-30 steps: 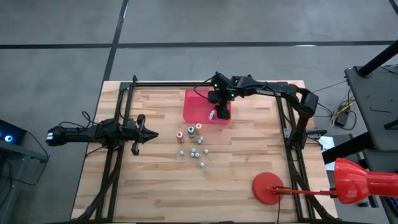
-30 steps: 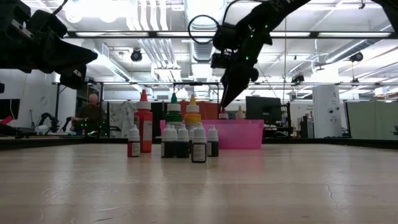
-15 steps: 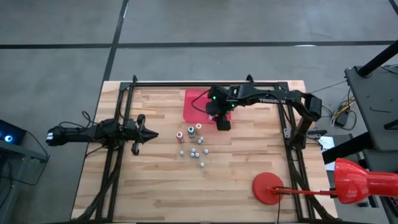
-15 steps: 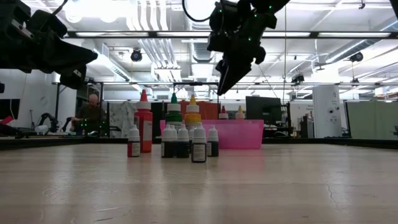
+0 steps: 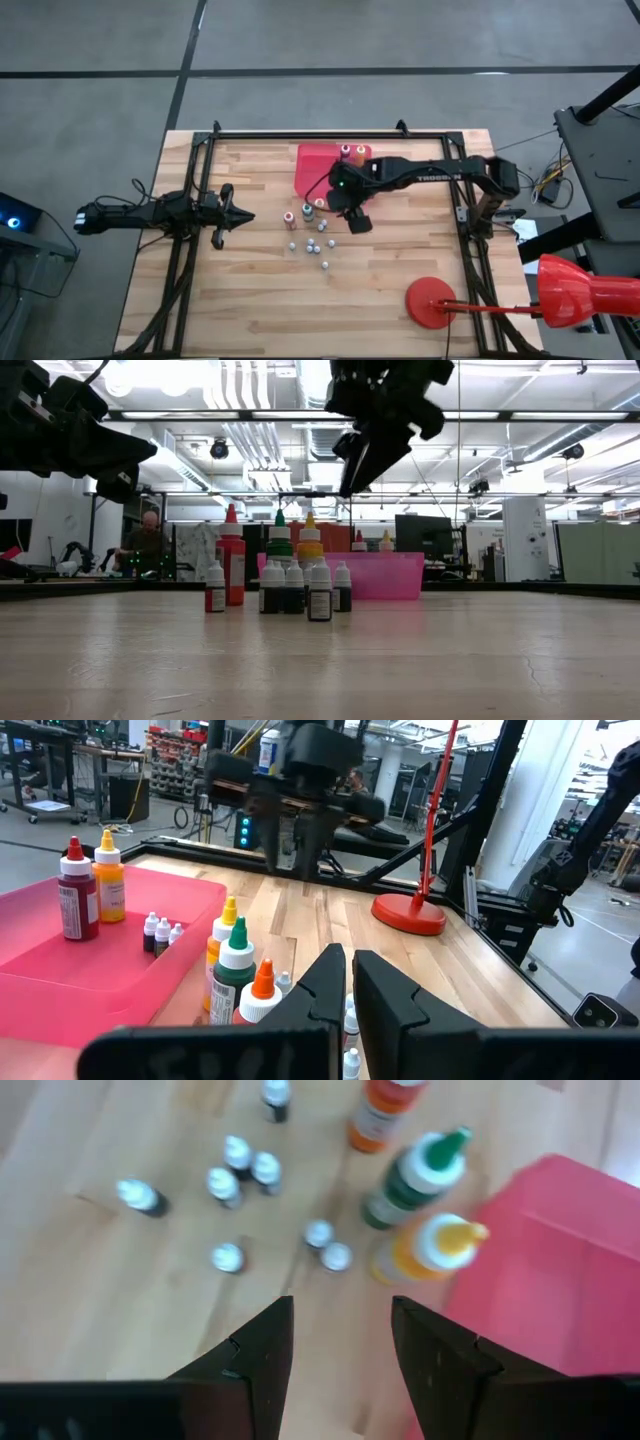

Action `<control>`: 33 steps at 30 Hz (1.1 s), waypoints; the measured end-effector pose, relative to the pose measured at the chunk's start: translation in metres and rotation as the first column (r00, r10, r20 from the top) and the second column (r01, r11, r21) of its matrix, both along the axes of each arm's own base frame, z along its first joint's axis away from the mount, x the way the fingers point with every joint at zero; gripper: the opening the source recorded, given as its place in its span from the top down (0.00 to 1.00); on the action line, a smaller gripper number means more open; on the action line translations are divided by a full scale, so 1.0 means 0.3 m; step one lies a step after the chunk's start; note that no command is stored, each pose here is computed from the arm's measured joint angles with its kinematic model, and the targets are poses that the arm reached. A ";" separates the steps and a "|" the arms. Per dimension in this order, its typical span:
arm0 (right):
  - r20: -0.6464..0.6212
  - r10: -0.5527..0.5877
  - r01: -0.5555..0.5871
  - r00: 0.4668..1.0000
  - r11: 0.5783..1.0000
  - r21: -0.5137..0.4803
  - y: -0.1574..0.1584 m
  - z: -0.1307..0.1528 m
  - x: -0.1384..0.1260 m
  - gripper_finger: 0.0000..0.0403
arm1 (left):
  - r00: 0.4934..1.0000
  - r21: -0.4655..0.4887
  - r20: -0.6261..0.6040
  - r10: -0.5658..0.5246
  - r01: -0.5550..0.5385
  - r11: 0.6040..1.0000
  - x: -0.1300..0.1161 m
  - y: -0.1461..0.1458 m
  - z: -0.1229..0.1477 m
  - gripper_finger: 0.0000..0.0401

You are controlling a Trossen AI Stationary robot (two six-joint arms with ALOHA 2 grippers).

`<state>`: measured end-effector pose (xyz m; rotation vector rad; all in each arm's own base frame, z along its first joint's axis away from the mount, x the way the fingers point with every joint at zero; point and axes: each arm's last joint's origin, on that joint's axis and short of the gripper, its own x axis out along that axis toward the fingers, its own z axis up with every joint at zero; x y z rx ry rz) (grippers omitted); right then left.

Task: Pick & Place food coloring
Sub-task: Put the small red food coloring bottle into the pink bin

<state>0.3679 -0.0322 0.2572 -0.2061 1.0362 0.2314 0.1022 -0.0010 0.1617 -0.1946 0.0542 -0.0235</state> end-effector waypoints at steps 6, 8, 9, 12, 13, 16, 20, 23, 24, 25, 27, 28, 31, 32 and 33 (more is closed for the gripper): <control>-0.012 -0.034 0.035 0.999 0.998 0.052 0.074 0.000 0.004 0.60 | 1.000 0.000 0.000 0.000 0.000 1.000 0.000 0.000 0.000 1.00; -0.017 -0.048 0.049 0.999 0.996 0.071 0.099 0.000 0.005 0.60 | 1.000 0.000 0.000 0.001 -0.001 1.000 0.000 0.000 0.000 1.00; -0.019 -0.052 0.053 0.998 0.995 0.079 0.111 0.000 0.005 0.60 | 1.000 0.000 0.000 0.000 0.000 1.000 0.000 0.000 0.000 1.00; -0.024 -0.066 0.068 0.998 0.993 0.092 0.143 0.001 0.005 0.60 | 1.000 0.000 0.000 0.001 -0.001 1.000 0.000 0.000 0.000 1.00; -0.027 -0.067 0.069 0.997 0.993 0.096 0.152 0.000 0.005 0.60 | 1.000 0.000 0.000 0.000 0.000 1.000 0.000 0.000 0.000 1.00; -0.040 -0.076 0.080 0.996 0.991 0.109 0.180 -0.008 0.007 0.60 | 1.000 0.000 0.000 0.000 0.000 1.000 0.000 0.000 0.000 1.00; -0.061 -0.095 0.102 0.994 0.986 0.132 0.216 -0.019 0.016 0.59 | 1.000 0.000 0.000 0.000 0.000 1.000 0.000 0.000 0.000 1.00; -0.064 -0.100 0.108 0.993 0.984 0.142 0.233 -0.021 0.031 0.59 | 1.000 0.000 0.000 0.000 0.000 1.000 0.000 0.000 0.000 1.00; -0.068 -0.104 0.113 0.992 0.983 0.145 0.237 -0.021 0.036 0.58 | 1.000 0.000 0.000 0.000 0.000 1.000 0.000 0.000 0.000 1.00; -0.072 -0.106 0.115 0.992 0.983 0.146 0.240 -0.023 0.042 0.58 | 1.000 0.000 0.000 0.000 0.000 1.000 0.000 0.000 0.000 1.00; -0.070 -0.107 0.116 0.992 0.982 0.147 0.241 -0.025 0.057 0.57 | 1.000 0.000 0.000 0.000 0.000 1.000 0.000 0.000 0.000 1.00; -0.076 -0.107 0.117 0.991 0.982 0.146 0.242 -0.030 0.064 0.57 | 1.000 0.000 0.000 0.000 0.000 1.000 0.000 0.000 0.000 1.00; -0.080 -0.108 0.118 0.991 0.982 0.144 0.243 -0.040 0.080 0.56 | 1.000 0.000 0.000 0.000 0.000 1.000 0.000 0.000 0.000 1.00; -0.087 -0.107 0.119 0.990 0.983 0.143 0.243 -0.048 0.084 0.55 | 1.000 0.000 0.000 0.000 0.000 1.000 0.000 0.000 0.000 1.00; -0.089 -0.106 0.118 0.990 0.983 0.142 0.244 -0.052 0.088 0.55 | 1.000 0.000 0.000 0.000 0.000 1.000 0.000 0.000 0.000 1.00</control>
